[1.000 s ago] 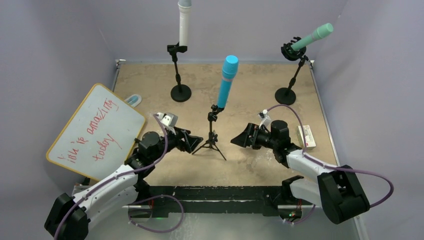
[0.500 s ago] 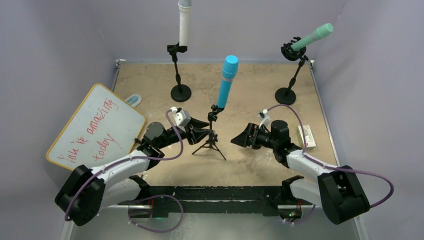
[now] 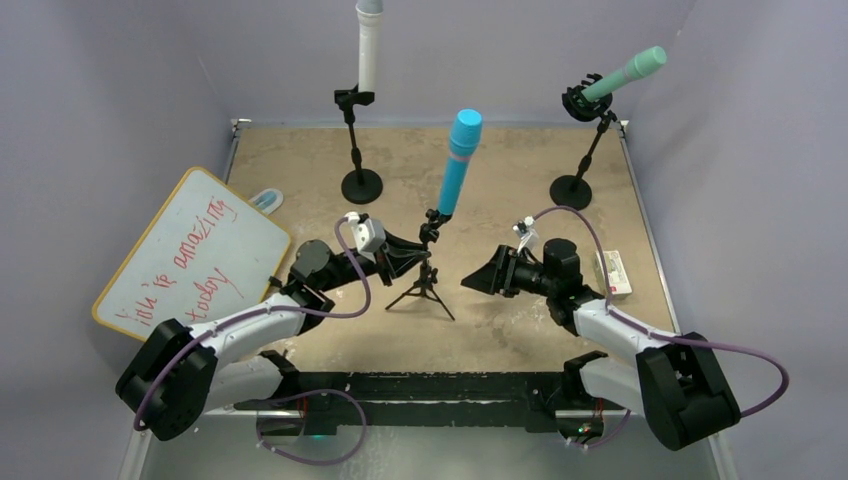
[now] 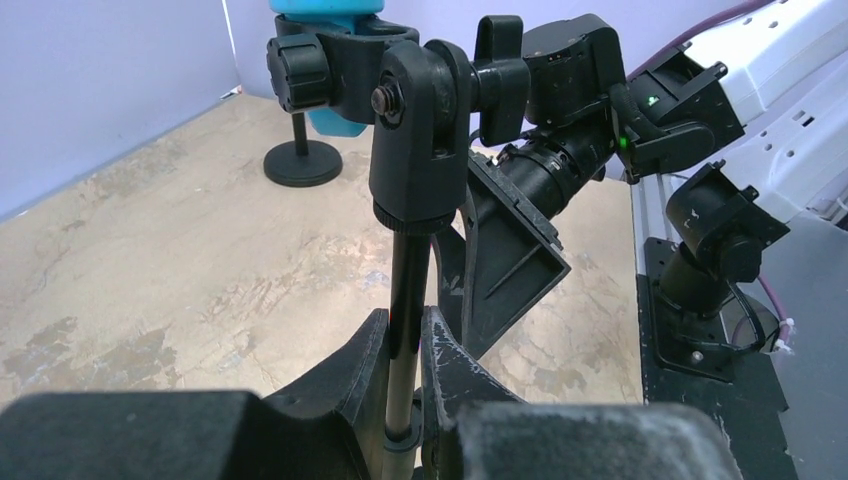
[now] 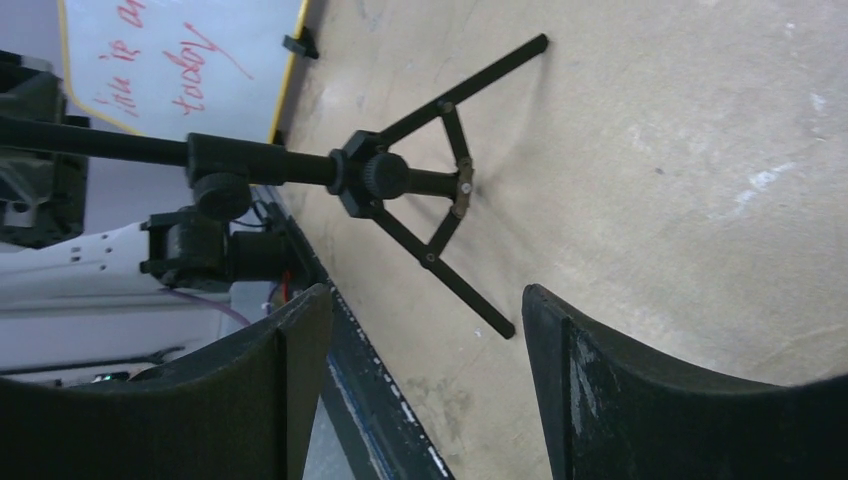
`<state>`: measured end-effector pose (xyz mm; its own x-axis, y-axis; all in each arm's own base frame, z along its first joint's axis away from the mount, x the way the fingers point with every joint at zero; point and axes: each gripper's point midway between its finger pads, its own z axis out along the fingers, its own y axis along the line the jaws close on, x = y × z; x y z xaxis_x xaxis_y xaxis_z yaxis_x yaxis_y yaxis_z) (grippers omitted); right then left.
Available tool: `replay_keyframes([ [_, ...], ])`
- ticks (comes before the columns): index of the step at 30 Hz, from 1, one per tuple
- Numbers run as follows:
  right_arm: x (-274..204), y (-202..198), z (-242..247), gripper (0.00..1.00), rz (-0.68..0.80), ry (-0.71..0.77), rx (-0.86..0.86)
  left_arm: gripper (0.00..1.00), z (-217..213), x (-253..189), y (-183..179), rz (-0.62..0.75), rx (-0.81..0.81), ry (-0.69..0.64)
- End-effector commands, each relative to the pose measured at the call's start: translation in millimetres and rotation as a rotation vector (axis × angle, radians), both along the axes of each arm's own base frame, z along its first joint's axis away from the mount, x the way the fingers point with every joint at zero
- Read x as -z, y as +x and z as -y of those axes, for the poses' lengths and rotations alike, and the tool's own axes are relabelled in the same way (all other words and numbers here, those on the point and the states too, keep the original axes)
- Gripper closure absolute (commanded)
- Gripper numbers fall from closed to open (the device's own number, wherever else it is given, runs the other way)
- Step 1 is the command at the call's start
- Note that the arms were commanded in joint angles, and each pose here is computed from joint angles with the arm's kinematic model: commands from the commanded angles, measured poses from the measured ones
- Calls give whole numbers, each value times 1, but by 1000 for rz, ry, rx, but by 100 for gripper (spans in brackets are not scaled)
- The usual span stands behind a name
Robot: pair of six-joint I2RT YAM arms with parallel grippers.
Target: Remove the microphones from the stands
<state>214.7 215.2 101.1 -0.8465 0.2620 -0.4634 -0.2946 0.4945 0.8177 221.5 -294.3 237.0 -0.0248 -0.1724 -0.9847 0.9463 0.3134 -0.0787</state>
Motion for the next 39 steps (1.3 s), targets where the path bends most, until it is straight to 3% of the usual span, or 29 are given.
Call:
replay_keyframes([
  [1, -48, 0, -16, 29, 102, 135, -86, 100, 5, -26, -1, 61, -33, -77],
  [11, -95, 5, -38, 29, 147, 241, -114, 100, 12, -16, -6, 51, -188, -95],
  [19, -93, 2, -57, 37, 92, 285, -147, 100, 5, -12, -10, 20, -256, -119],
  [25, -80, -3, -68, 40, 50, 269, -165, 80, 2, -3, -13, 0, -259, -77],
  [35, -77, 0, -74, 56, 13, 284, -155, 64, 2, -4, -18, -8, -233, -74],
  [39, -73, 0, -72, 57, 5, 291, -127, 61, 4, -6, -22, -2, -211, -74],
])
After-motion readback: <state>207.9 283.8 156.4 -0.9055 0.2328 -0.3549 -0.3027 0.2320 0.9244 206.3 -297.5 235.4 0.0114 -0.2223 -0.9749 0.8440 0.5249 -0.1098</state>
